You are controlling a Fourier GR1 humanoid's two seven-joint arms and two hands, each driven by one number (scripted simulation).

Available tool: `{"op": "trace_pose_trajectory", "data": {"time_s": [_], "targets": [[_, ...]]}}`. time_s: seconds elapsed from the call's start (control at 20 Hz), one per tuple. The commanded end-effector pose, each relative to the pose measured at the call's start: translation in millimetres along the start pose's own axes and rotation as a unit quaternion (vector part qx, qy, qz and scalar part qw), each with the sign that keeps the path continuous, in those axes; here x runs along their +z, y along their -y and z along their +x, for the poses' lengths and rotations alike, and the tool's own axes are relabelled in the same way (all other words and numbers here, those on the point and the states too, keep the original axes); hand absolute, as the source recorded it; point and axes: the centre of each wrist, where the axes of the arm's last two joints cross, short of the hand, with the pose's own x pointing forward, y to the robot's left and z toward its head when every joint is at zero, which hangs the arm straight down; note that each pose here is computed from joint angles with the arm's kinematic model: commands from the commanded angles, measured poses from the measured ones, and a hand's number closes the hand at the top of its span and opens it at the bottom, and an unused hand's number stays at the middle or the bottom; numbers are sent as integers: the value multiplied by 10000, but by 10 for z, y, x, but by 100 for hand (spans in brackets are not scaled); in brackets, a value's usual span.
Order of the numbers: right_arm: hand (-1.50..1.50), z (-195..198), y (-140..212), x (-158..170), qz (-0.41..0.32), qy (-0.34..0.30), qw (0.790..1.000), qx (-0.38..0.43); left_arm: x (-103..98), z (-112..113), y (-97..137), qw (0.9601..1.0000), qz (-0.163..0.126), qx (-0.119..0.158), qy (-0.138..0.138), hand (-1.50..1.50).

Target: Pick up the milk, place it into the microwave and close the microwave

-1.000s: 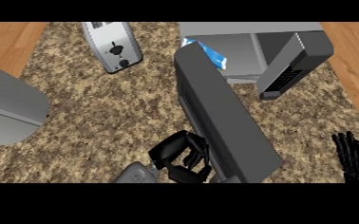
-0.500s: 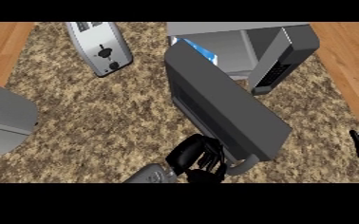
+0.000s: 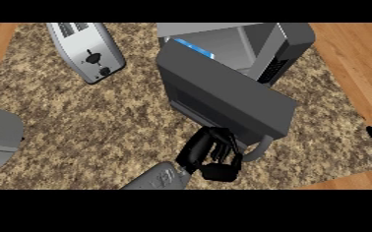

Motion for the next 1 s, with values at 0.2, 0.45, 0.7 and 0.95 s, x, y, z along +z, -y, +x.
{"op": "trace_pose_trajectory", "data": {"time_s": [0.2, 0.45, 0.7, 0.95], "targets": [[-150, 127, 32, -194, 411, 168, 9987, -231, -276, 289, -145, 9925, 861, 602, 621, 150], [-150, 223, 88, -329, 587, 252, 9977, -236, -423, 341, -261, 9895, 1075, 803, 533, 150], [-150, 280, 143, -428, 702, 234, 9970, -235, -606, 410, -418, 9862, 1341, 847, 464, 150], [-150, 361, 268, -515, 745, 254, 9969, -92, -754, 467, -560, 9827, 1516, 936, 507, 150]]}}
